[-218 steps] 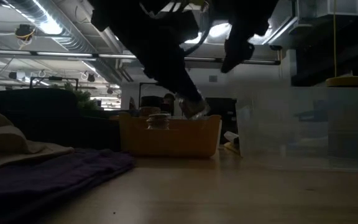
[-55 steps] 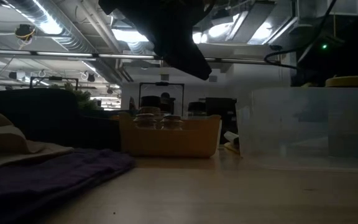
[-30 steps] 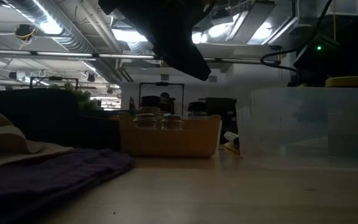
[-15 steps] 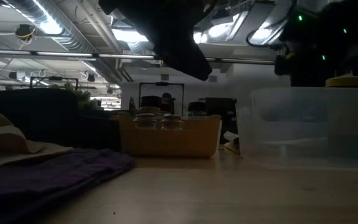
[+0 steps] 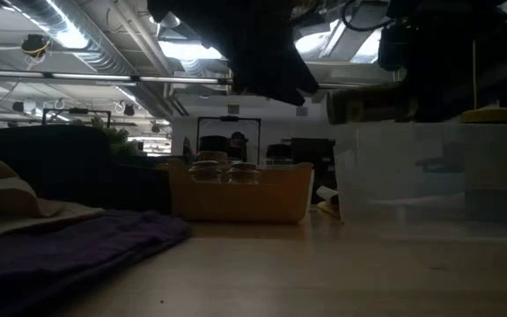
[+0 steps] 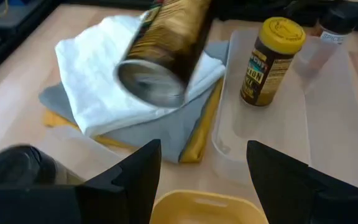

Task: Sort spices by type
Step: Put the yellow seasoning bottle into the bottom transparent bin

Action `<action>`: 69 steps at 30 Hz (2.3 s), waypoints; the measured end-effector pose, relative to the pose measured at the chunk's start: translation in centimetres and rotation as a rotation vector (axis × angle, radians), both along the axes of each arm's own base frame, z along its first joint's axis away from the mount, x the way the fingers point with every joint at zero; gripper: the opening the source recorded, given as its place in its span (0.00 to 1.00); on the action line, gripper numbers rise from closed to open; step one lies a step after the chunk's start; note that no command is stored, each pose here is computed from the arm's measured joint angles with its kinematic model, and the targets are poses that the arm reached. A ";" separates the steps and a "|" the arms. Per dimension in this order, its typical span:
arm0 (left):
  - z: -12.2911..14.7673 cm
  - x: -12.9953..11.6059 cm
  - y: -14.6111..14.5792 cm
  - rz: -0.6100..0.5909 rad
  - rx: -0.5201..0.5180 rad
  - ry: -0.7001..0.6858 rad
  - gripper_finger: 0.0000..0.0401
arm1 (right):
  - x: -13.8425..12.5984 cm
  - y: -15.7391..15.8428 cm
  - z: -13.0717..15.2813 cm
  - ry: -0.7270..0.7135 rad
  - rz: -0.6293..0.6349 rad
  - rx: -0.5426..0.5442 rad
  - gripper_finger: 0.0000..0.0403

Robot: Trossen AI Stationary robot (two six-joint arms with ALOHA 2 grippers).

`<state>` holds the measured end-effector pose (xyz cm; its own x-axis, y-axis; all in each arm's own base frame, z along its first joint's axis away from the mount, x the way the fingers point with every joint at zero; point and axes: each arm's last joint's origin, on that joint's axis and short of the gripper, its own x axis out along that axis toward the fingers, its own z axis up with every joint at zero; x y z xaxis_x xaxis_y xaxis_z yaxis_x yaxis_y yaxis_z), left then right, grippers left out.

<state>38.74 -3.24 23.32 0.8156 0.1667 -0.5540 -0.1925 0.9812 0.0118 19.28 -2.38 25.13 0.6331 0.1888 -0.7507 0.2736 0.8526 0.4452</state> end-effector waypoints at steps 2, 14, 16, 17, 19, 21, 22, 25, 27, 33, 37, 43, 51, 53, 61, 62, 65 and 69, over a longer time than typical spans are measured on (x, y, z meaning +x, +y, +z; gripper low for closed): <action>0.0 0.0 -0.1 0.011 -0.018 0.001 0.55 | 0.0 0.6 0.0 0.009 0.024 0.012 0.59; -0.2 0.2 0.7 0.284 -0.150 -0.085 0.55 | -0.1 5.7 0.0 0.034 0.128 0.026 0.59; -0.9 0.6 0.6 0.302 -0.169 -0.091 0.55 | -0.1 6.4 0.0 0.024 0.126 0.015 0.58; -1.3 0.9 0.5 0.302 -0.176 -0.099 0.55 | -0.1 6.7 0.1 0.014 0.128 0.011 0.58; -1.9 1.4 0.2 0.294 -0.184 -0.119 0.55 | -0.1 7.2 0.2 0.001 0.125 0.001 0.58; -2.0 1.7 -0.2 0.285 -0.192 -0.152 0.55 | -0.1 7.7 0.3 -0.015 0.136 -0.004 0.59; -1.9 1.8 -0.3 0.279 -0.194 -0.168 0.55 | -0.1 7.9 0.3 -0.020 0.142 -0.008 0.59; -1.7 2.0 -0.5 0.268 -0.193 -0.191 0.55 | -0.3 8.4 0.3 -0.015 0.159 -0.018 0.59; -1.6 2.1 -0.5 0.267 -0.200 -0.212 0.55 | -0.3 8.6 0.2 -0.015 0.168 -0.022 0.58; -1.0 2.3 -1.4 0.211 -0.208 -0.267 0.55 | -0.3 8.8 0.1 -0.006 0.157 -0.026 0.59; -0.8 2.2 -2.6 0.156 -0.192 -0.278 0.55 | -0.3 8.8 0.1 -0.007 0.155 -0.027 0.59; -1.4 2.3 -3.3 0.145 -0.197 -0.261 0.55 | -0.3 8.8 0.1 -0.008 0.152 -0.029 0.59; -2.6 2.6 -3.6 0.149 -0.215 -0.235 0.55 | -0.1 8.7 0.3 -0.040 0.136 -0.046 0.59; -2.7 2.6 -3.7 0.144 -0.217 -0.236 0.55 | -0.1 8.7 0.3 -0.043 0.124 -0.062 0.58; -3.8 2.7 -4.4 0.139 -0.234 -0.208 0.55 | 0.4 8.7 0.7 -0.107 0.095 -0.072 0.59; -3.9 2.7 -4.6 0.135 -0.238 -0.203 0.55 | 0.5 8.7 0.8 -0.121 0.091 -0.071 0.58; -4.6 3.0 -4.8 0.133 -0.245 -0.199 0.55 | 0.6 8.7 1.0 -0.150 0.079 -0.072 0.57; -5.5 3.3 -5.0 0.134 -0.259 -0.206 0.55 | 0.7 8.7 1.1 -0.160 0.070 -0.081 0.57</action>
<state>42.04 -8.27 17.80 0.8951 0.1551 -0.4180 -0.2921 0.9124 -0.2868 20.00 6.32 26.19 0.7329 0.1801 -0.6561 0.1434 0.9018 0.4078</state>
